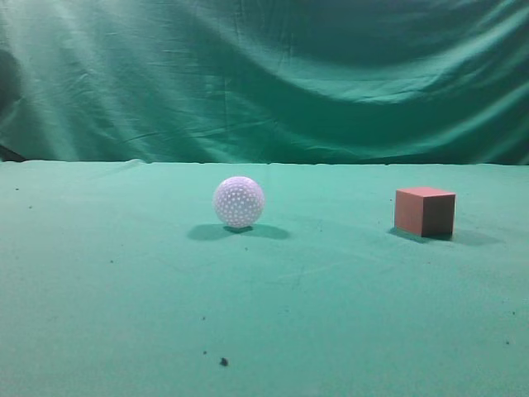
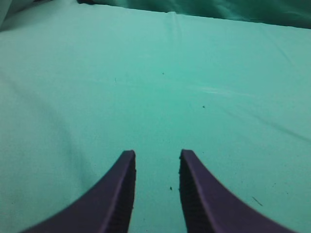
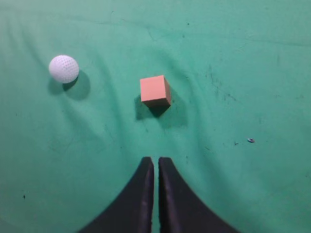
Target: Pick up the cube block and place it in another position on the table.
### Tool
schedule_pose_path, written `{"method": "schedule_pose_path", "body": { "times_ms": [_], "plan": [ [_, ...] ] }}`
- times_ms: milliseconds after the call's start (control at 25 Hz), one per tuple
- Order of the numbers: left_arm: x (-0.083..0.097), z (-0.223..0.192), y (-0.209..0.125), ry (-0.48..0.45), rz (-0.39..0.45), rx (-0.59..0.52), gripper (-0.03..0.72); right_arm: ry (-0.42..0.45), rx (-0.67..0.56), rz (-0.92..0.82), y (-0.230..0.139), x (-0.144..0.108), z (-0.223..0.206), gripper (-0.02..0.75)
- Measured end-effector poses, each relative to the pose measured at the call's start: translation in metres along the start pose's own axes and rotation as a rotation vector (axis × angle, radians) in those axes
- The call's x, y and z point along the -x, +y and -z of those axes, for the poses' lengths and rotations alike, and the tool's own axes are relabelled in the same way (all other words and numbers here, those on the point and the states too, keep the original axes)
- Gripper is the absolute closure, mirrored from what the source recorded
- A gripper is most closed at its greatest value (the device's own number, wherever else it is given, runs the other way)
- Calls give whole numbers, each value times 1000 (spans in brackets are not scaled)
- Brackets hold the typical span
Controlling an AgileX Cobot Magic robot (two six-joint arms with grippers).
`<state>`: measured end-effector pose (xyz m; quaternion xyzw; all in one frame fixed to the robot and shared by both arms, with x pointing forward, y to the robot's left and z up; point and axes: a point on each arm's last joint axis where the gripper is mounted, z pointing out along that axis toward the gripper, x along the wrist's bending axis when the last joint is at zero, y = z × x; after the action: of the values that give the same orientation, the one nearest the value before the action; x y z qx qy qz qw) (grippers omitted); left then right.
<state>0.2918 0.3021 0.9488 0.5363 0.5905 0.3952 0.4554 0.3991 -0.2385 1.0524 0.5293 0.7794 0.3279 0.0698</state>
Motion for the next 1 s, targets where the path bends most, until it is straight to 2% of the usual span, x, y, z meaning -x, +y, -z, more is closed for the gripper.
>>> {"method": "schedule_pose_path", "body": {
  "times_ms": [280,320,360,600,680,720,960,1000],
  "plan": [
    [0,0,0,0,0,0,426,-110,-228,191,27,-20,-41,738],
    [0,0,0,0,0,0,426,-114,-241,208,32,-23,-47,689],
    [0,0,0,0,0,0,426,-110,-253,226,35,-26,-52,689],
    [0,0,0,0,0,0,426,-101,-335,243,52,-30,-90,237],
    [0,0,0,0,0,0,426,-101,-362,240,55,-29,-104,144],
    [0,0,0,0,0,0,426,-101,-377,236,55,-28,-112,122],
    [0,0,0,2,0,0,426,-110,-398,226,53,-20,-152,139],
    [0,0,0,2,0,0,426,-112,-396,225,53,-19,-158,182]
  ]
}}
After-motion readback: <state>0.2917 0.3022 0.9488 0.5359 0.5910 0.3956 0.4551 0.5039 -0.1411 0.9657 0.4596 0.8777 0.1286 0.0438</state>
